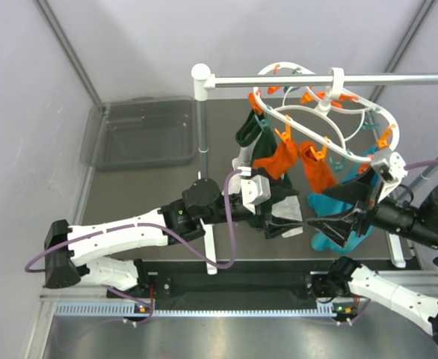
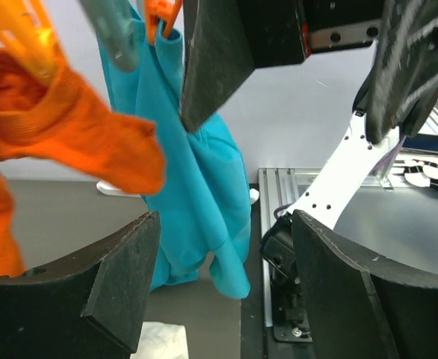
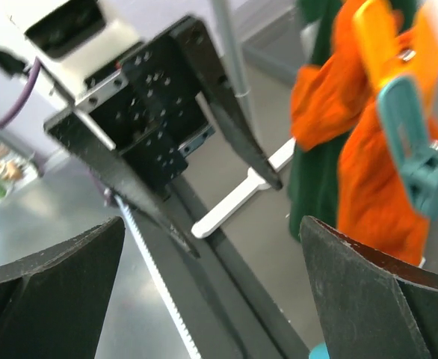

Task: Clip the socks to the hanger
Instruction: Reset both arms

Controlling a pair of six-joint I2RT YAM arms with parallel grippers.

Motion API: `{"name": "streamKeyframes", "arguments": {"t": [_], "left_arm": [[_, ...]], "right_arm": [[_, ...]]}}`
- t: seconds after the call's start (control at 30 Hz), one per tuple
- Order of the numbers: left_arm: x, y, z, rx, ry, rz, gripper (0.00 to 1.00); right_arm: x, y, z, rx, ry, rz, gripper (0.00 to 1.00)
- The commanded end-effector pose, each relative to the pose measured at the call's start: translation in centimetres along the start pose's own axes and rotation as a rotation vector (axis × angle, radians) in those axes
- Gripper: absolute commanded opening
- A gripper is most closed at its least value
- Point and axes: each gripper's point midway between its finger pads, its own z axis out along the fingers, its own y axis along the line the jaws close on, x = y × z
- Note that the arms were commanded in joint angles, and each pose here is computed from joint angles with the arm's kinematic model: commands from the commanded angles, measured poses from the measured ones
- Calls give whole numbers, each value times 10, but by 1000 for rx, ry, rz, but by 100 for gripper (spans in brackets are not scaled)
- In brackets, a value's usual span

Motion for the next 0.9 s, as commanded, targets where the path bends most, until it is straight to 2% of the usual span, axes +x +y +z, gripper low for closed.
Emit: {"name": "streamKeyframes", "arguments": {"t": [0.0,0.07,0.23,0.37,0.53,0.73,0.83,0.87], "left_arm": [[-19,-3,-14,-8,-44,-28,75],[-22,-5,-19,-10,-50,-33,75],[-23,-9,-27,0,-48,-50,75],[-21,-12,-27,11,-47,-60,75],[-23,-19,-31,43,-59,-76,74],[-27,-21,-43,34,-78,-82,74],[-28,-20,-53,10,-87,-95,73],[-28,-16,-56,-20,-92,-106,73]], "right_arm": [[25,24,1,-166,106,-18,100],[28,34,-4,-230,113,-33,100],[16,62,-25,-381,33,-78,100],[20,88,-39,-552,49,-85,100],[21,103,-54,-655,22,-96,99],[43,81,-34,-538,64,-45,100],[63,63,-7,-465,109,11,100],[77,45,12,-376,132,53,100]]}}
